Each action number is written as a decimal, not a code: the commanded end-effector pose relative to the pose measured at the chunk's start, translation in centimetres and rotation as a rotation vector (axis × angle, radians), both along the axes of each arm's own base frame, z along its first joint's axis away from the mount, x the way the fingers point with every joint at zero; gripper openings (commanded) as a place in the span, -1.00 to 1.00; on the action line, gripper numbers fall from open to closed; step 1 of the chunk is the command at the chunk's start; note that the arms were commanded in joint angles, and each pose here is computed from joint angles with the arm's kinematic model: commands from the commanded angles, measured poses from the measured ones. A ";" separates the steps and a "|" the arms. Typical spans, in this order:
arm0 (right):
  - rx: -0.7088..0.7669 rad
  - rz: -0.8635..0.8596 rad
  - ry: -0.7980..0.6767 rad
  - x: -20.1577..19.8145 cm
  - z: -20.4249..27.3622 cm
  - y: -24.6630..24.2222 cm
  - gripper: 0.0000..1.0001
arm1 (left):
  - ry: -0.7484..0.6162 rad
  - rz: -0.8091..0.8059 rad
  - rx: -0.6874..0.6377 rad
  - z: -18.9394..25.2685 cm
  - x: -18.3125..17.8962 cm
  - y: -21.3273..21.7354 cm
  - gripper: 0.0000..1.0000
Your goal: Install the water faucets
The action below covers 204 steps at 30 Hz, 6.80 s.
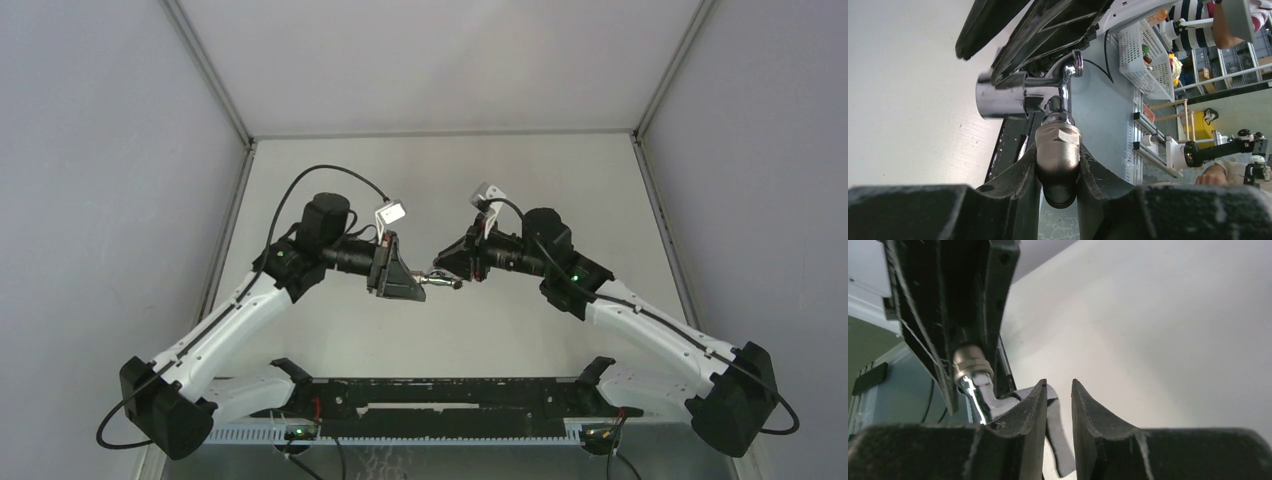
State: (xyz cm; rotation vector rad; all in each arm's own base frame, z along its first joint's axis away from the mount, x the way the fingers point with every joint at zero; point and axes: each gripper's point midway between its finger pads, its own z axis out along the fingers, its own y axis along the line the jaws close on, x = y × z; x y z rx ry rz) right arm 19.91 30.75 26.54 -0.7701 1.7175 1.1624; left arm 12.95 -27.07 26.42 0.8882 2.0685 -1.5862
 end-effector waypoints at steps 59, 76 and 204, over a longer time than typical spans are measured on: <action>0.177 0.297 0.149 -6.7 2.4 0.0 -1.00 | -0.251 -0.078 -0.095 6.0 -0.7 0.6 -1.00; 0.212 0.443 1.115 -6.6 4.9 -0.6 -1.00 | -0.681 0.076 0.043 2.4 4.2 1.9 -1.00; 0.538 0.126 0.137 -2.2 -0.4 2.4 -1.00 | -0.069 0.346 -0.186 4.8 7.3 0.1 -1.00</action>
